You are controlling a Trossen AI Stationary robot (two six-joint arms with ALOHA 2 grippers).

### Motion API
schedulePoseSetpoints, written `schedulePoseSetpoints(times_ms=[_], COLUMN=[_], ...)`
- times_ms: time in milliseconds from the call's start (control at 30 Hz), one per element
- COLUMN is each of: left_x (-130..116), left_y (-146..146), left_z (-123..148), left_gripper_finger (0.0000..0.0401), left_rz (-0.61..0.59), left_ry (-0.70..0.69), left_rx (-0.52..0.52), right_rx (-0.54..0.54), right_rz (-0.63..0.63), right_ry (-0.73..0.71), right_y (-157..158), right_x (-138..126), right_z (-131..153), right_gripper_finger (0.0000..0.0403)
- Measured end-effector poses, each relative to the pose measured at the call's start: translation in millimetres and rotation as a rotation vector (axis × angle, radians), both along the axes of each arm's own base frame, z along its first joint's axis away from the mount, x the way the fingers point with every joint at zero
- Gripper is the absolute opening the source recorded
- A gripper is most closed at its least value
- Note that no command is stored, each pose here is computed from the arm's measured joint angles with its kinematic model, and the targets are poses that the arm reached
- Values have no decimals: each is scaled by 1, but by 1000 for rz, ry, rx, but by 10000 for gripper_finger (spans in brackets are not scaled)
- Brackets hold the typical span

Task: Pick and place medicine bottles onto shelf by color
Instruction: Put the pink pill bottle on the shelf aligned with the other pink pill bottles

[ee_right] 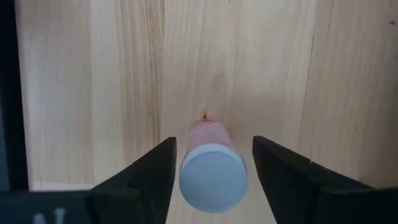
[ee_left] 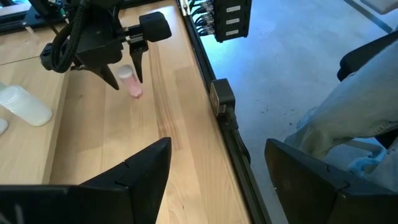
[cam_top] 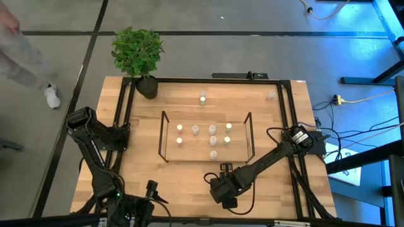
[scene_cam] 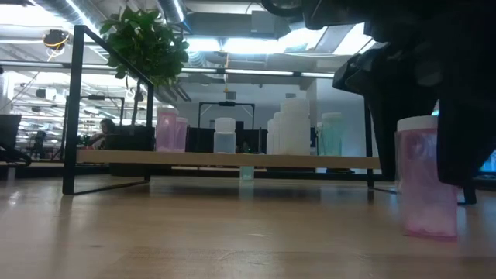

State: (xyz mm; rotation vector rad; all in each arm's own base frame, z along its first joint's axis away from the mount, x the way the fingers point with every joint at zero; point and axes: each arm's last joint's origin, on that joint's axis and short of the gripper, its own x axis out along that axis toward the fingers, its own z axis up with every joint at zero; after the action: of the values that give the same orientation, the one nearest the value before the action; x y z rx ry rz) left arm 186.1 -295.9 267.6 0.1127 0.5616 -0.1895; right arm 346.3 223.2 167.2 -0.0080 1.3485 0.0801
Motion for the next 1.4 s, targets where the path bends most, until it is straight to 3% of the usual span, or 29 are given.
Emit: schedulePoseSetpoints(times_ms=[433, 867, 1067, 1267, 1400], left_x=[0, 2, 28, 65, 86], left_y=[0, 0, 13, 33, 39], left_z=[0, 1, 5, 9, 8], left_gripper_finger=[253, 253, 253, 253, 253], left_rz=[0, 5, 57, 7, -51], left_ry=[0, -7, -21, -21, -84], left_rx=[0, -13, -69, -126, -86], right_rx=[58, -13, -57, -75, -78], right_rz=[18, -2, 13, 47, 72], right_ry=[36, -145, -300, -407, -452], right_y=[2, -1, 7, 19, 27], right_x=[-3, -21, -44, -69, -83], right_z=[4, 58, 95, 119, 129], right_gripper_finger=[226, 226, 226, 226, 226])
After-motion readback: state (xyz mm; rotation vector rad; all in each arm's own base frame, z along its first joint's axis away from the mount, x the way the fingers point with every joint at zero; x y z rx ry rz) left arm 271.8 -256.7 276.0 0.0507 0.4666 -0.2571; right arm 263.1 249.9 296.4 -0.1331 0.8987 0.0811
